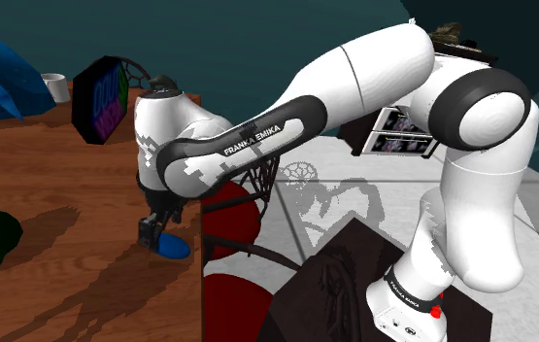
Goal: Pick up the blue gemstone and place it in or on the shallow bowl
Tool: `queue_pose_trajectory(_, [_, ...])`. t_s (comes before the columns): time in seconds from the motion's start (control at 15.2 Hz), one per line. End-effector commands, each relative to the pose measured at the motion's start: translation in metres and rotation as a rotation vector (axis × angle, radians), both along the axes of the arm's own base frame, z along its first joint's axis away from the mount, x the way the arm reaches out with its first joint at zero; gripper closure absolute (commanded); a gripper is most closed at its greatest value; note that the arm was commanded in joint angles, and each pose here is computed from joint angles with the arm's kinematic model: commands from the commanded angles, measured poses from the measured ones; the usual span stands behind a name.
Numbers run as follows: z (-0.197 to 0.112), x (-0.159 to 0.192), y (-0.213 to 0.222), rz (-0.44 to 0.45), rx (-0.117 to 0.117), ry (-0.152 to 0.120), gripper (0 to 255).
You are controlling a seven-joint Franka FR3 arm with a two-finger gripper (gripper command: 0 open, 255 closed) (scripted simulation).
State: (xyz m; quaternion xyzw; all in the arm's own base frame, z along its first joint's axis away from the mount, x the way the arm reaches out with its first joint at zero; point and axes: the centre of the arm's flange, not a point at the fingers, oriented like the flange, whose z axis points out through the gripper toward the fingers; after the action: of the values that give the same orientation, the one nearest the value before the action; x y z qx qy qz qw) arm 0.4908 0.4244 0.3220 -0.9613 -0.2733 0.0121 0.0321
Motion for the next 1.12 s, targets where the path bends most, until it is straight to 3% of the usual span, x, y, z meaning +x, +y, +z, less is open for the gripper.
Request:
queue_pose_trajectory(0.0, [-0.009,-0.001,0.003,-0.003,-0.011,-0.006,0])
queue_pose_trajectory(0.26, [-0.028,-0.001,0.003,-0.003,-0.011,-0.006,0])
queue_pose_trajectory(0.73, [-0.028,-0.001,0.003,-0.003,-0.011,-0.006,0])
queue_pose_trajectory(0.79, [-0.028,-0.001,0.003,-0.003,-0.011,-0.006,255])
queue_pose_trajectory(1.06, [-0.028,-0.001,0.003,-0.003,-0.011,-0.006,255])
